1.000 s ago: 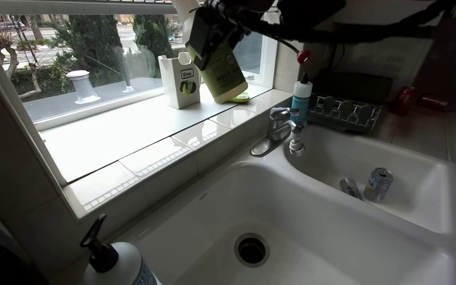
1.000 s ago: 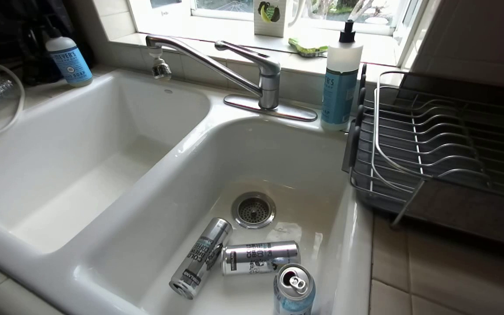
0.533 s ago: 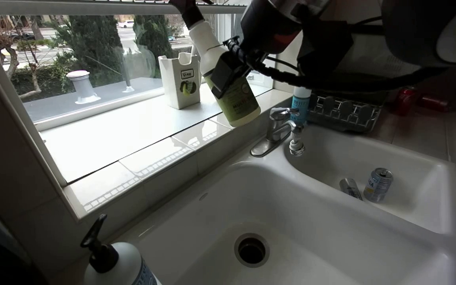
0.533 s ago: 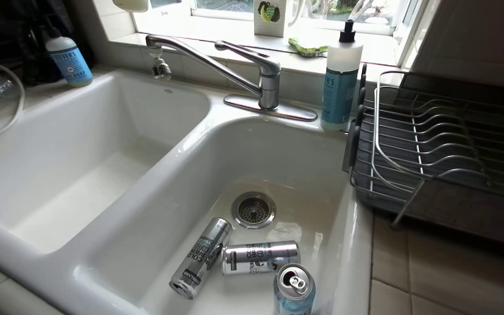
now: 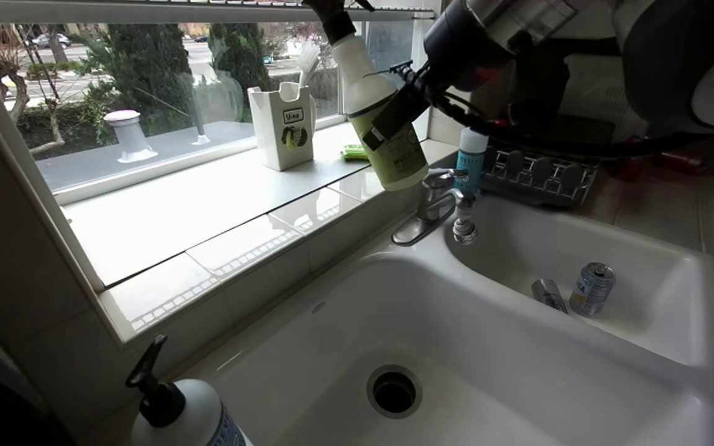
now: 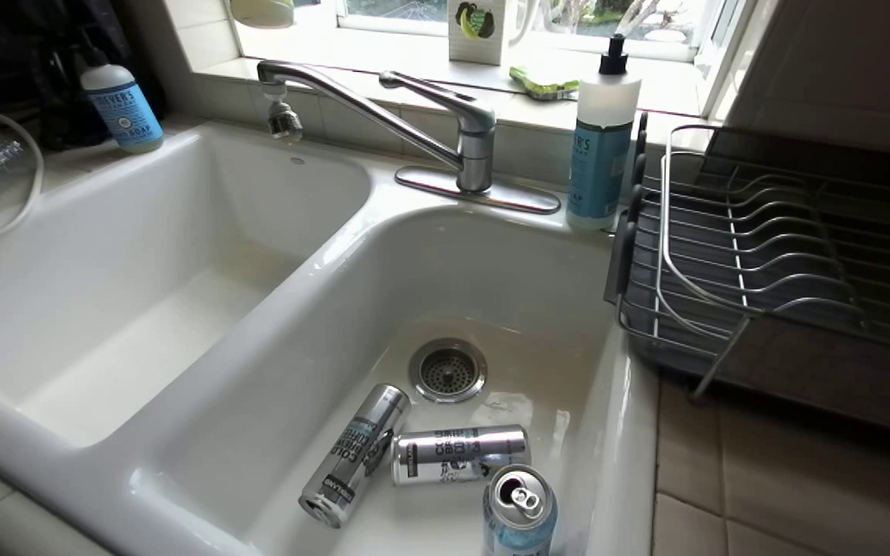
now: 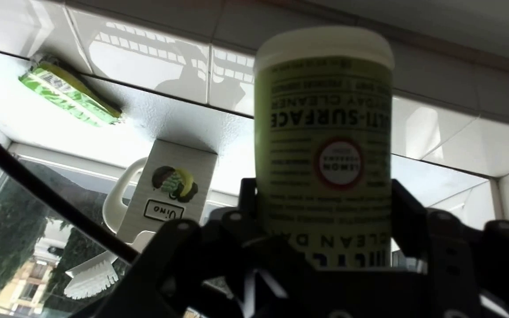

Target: Shift the yellow bottle to the sink

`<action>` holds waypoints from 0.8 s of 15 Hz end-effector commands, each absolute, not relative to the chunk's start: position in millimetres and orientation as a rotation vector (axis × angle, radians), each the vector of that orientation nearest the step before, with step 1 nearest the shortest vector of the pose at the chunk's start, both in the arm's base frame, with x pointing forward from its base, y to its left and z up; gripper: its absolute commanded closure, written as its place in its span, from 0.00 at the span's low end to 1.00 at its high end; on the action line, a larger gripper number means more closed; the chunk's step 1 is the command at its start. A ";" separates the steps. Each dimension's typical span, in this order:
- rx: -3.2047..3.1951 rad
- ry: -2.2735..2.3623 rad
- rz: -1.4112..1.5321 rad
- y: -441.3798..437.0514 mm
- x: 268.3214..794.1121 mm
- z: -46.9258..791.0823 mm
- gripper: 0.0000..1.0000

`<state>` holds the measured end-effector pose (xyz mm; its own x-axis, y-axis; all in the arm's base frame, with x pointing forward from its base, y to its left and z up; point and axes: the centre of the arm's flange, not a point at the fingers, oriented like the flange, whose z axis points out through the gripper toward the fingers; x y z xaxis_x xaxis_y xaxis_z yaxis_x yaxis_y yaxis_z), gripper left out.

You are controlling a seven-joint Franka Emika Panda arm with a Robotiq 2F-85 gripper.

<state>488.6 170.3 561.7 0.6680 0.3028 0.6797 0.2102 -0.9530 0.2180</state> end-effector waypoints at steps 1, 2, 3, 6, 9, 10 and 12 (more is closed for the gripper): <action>2.762 0.388 1.115 153.0 497.0 555.5 0.55; 2.769 0.356 1.099 155.5 502.0 554.3 0.55; 2.766 0.325 1.078 159.3 505.3 551.9 0.55; 2.776 0.223 1.009 173.7 506.3 544.9 0.55; 2.739 0.102 0.973 192.2 503.8 538.8 0.55; 2.725 0.069 0.966 198.0 502.7 537.5 0.55; 2.703 -0.010 0.949 207.1 502.2 533.1 0.55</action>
